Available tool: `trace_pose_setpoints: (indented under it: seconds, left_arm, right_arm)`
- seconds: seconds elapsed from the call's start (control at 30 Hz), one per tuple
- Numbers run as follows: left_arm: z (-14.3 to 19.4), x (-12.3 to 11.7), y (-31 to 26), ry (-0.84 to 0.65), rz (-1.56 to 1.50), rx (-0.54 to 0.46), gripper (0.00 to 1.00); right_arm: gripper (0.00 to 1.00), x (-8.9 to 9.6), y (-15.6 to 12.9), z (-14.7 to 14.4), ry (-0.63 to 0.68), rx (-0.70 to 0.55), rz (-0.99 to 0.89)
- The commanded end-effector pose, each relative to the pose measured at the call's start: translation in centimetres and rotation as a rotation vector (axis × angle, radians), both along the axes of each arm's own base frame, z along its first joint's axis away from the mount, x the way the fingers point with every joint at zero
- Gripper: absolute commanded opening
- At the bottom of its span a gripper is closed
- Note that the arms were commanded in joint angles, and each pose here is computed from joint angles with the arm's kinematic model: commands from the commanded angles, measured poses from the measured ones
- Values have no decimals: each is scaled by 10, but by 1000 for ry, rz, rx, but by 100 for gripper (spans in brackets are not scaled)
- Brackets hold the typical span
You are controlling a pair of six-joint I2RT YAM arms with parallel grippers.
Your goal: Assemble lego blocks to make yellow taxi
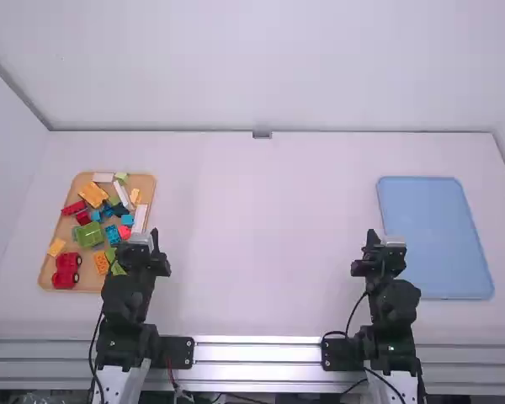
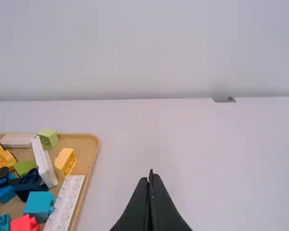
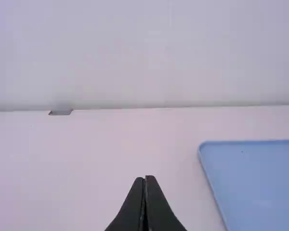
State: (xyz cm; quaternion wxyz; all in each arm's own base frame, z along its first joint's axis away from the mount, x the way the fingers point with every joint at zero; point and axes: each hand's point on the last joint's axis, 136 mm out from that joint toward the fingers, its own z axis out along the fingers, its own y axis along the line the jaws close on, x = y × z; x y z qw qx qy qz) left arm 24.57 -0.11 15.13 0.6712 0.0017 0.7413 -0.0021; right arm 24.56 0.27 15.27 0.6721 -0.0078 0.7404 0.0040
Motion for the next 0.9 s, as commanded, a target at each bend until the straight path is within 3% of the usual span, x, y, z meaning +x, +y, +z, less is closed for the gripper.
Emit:
trace_pose_setpoints:
  seconds: [0.0,0.53,0.87]
  left_arm:
    - [0,0,0,0,0,-1,0]
    - [23,2,1,30,8,-1,11]
    - [52,17,2,99,21,-18,27]
  right_arm:
    - [0,0,0,0,0,-1,0]
    - [11,3,18,29,51,-60,100]
    - [27,27,55,80,130,-145,290]
